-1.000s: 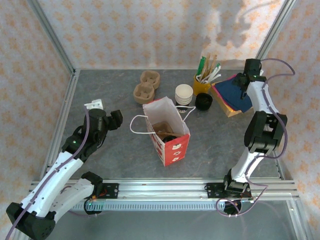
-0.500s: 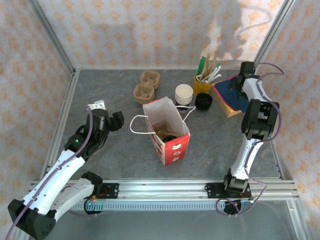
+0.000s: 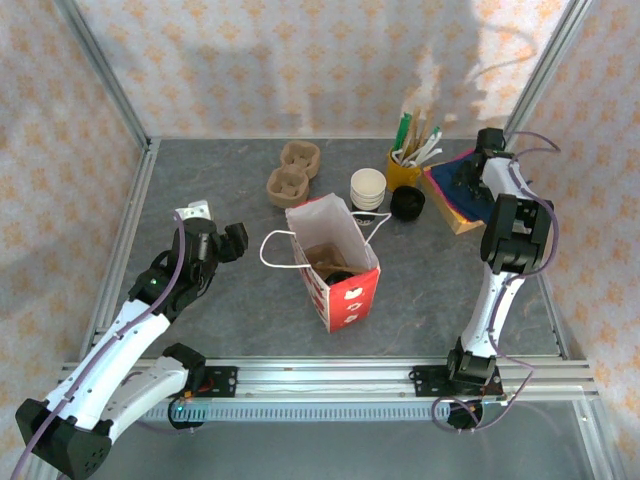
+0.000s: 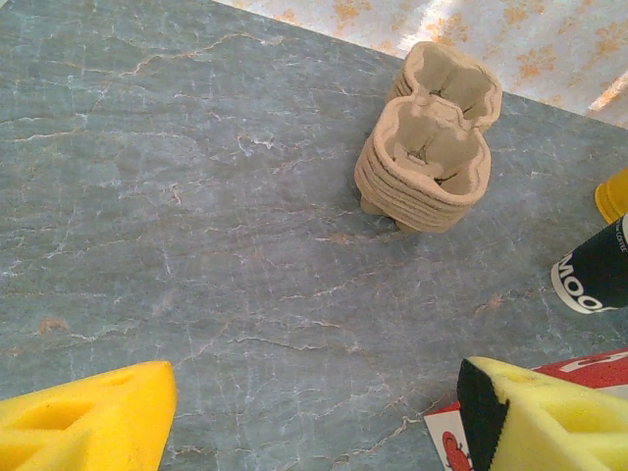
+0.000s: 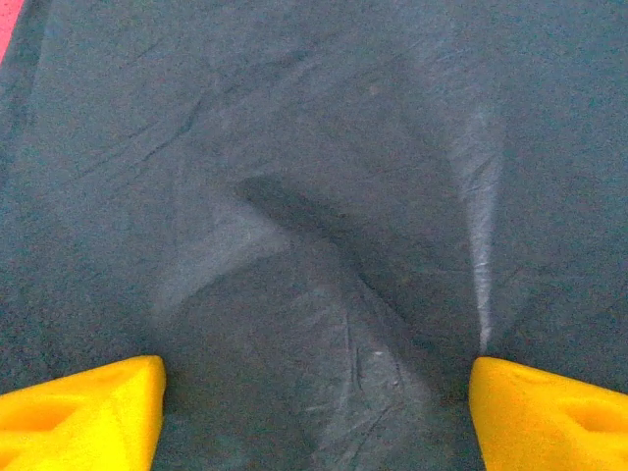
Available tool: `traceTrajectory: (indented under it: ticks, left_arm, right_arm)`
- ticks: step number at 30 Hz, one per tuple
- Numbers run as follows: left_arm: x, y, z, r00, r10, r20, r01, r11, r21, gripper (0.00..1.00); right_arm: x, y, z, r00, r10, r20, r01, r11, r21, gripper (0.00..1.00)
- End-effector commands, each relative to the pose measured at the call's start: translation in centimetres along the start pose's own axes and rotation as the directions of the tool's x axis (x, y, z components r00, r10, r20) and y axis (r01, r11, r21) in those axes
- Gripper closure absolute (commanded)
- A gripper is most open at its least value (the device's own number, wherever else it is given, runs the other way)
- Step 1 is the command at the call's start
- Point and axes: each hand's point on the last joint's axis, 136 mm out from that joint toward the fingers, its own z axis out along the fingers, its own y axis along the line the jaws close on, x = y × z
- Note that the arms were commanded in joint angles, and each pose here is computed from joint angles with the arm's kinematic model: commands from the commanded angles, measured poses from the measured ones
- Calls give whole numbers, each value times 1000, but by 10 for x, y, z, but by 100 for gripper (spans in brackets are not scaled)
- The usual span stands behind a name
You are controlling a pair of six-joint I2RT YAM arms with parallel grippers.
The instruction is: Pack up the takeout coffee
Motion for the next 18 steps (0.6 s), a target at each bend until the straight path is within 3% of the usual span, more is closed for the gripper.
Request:
traceTrajectory:
  ticks: [1,10,18]
  left_arm:
    - [-6,1,-3,1000,-3,18,3,1000,-1,22]
    - [-5,0,-2,1000,-10,16,10,1000,8,22]
    - [-6,1,-3,1000,-2,14,2,1000,0,22]
  right_arm:
    - [15,-8,10,999,-9,-48,10,1000,24,26]
    - [16,-2,5,998,-16,-54,15,1000,-18,58]
    - [-1,3,-17,1000,-8,-13,8,999,-35,65]
